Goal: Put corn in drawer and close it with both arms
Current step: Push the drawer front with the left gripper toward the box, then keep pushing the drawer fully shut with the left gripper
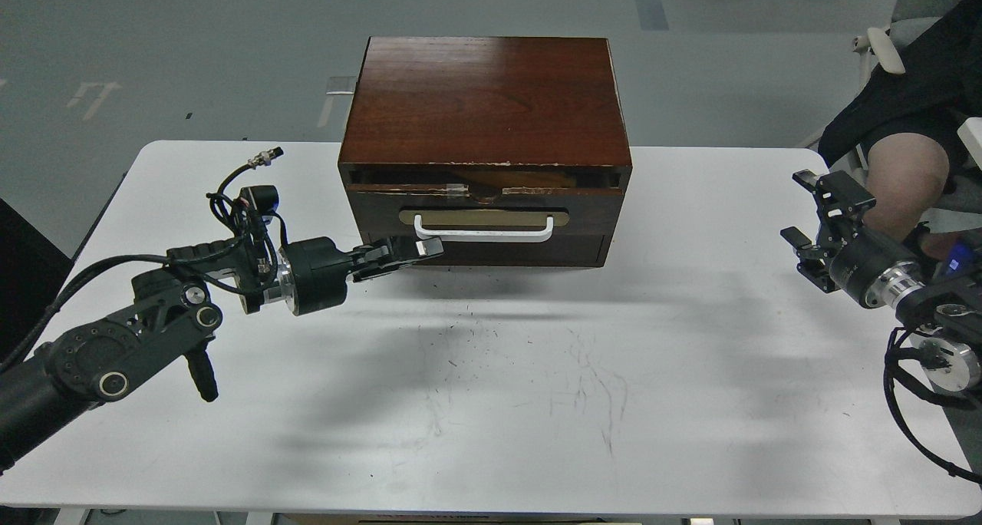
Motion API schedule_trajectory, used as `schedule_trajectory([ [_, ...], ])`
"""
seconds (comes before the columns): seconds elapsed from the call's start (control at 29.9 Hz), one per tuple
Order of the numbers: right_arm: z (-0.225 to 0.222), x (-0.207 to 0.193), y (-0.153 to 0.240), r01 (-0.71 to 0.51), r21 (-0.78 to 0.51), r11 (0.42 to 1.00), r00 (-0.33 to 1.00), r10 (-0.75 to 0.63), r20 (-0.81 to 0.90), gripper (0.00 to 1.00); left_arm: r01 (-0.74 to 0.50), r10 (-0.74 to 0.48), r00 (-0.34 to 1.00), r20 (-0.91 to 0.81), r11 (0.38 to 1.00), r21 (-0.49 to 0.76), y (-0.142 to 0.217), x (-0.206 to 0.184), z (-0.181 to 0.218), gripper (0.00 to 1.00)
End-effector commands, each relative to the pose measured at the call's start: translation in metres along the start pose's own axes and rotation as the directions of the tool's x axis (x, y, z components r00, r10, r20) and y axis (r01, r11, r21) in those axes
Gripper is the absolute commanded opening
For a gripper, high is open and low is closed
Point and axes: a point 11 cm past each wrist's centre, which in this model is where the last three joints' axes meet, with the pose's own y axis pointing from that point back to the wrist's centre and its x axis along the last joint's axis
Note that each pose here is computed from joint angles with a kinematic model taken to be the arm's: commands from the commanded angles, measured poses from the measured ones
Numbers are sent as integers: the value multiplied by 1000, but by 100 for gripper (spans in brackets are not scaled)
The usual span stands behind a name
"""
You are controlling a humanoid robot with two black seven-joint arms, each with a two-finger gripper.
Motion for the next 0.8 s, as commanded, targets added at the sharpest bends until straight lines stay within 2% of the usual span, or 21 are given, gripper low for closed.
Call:
schedule_trajectory([
  [0.0, 1, 1, 1, -2, -2, 1000, 1000, 2, 1, 99, -1, 1, 1000, -2, 1000, 2, -1, 0, -1, 0],
  [0.77, 5, 2, 4, -7, -12, 1000, 1000, 7, 1, 99, -37, 37, 999, 3, 999, 25, -4, 12, -7, 0],
])
